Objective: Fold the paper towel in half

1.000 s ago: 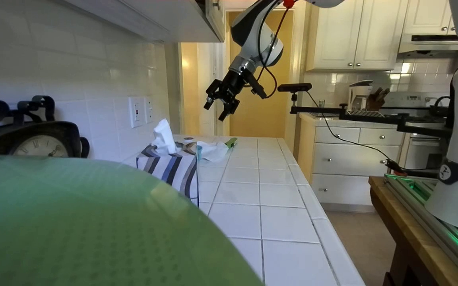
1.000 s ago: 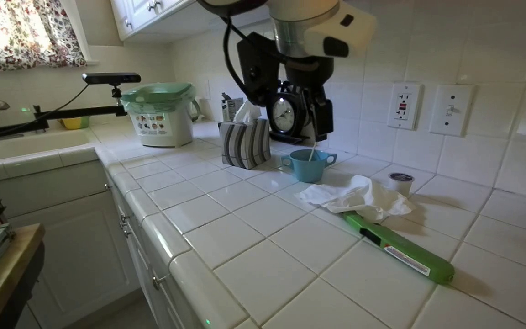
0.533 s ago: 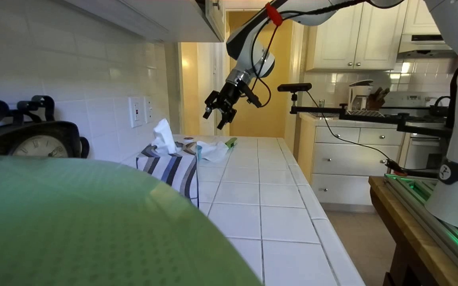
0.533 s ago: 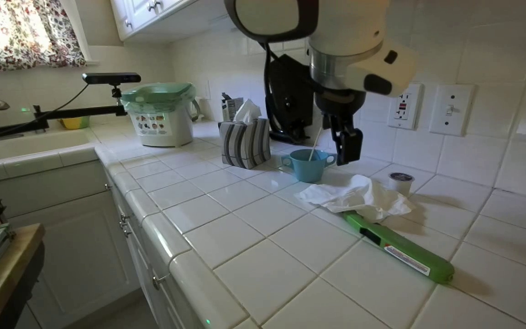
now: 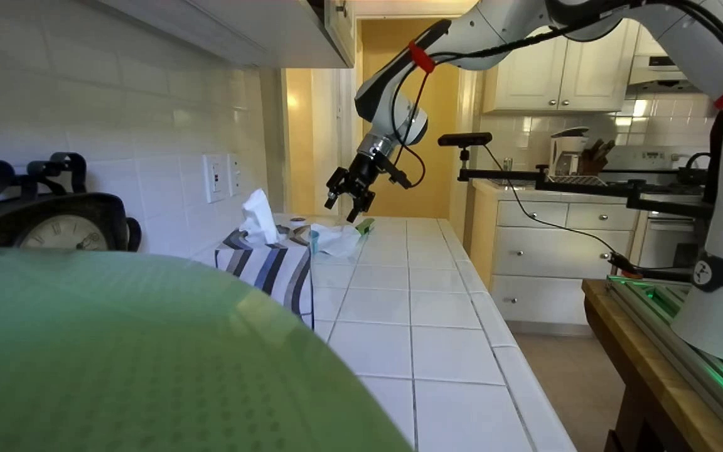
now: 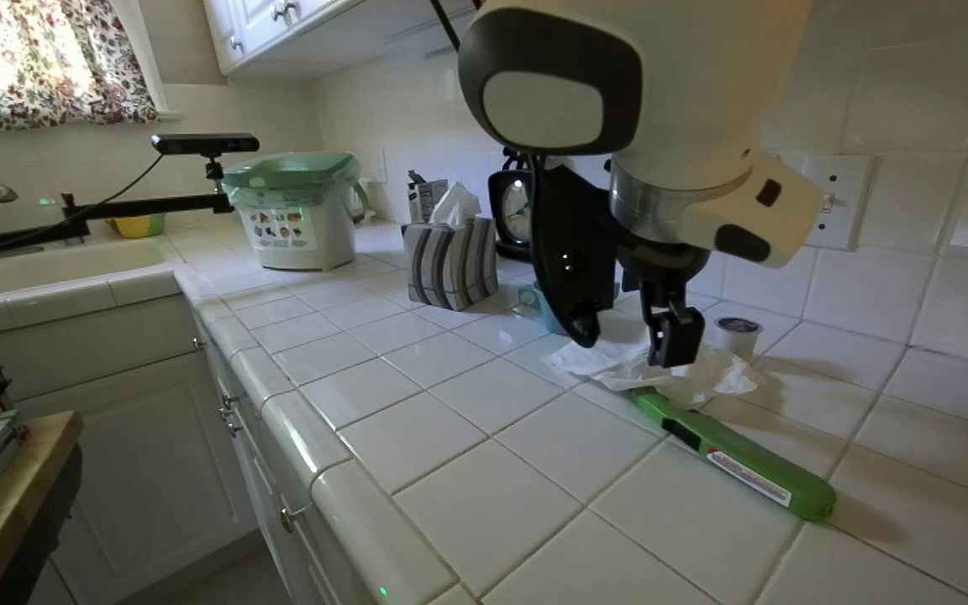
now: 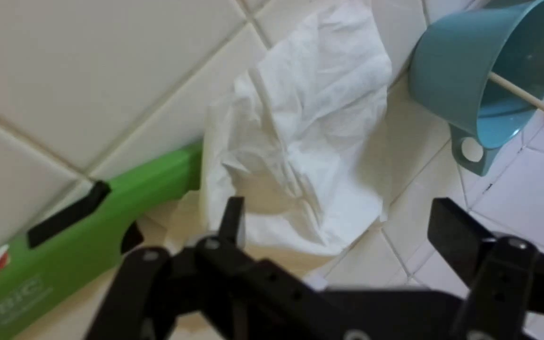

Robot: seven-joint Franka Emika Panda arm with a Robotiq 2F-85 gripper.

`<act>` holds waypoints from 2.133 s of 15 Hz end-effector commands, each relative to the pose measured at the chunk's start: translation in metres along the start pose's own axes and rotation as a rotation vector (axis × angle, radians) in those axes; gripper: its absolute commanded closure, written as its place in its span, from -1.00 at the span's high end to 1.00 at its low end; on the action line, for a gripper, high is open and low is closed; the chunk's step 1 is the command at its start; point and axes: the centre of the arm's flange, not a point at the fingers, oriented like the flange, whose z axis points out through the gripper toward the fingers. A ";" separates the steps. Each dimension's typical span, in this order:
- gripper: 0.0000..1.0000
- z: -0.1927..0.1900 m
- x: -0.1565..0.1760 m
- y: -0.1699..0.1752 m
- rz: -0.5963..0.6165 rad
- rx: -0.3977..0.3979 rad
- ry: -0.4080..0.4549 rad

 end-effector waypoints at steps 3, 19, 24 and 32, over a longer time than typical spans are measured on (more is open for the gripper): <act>1.00 -0.005 0.024 0.010 -0.019 -0.011 0.021; 1.00 0.006 0.034 0.041 -0.032 -0.062 0.049; 0.61 0.012 0.040 0.044 -0.037 -0.044 0.057; -0.14 0.012 0.043 0.053 -0.030 -0.033 0.064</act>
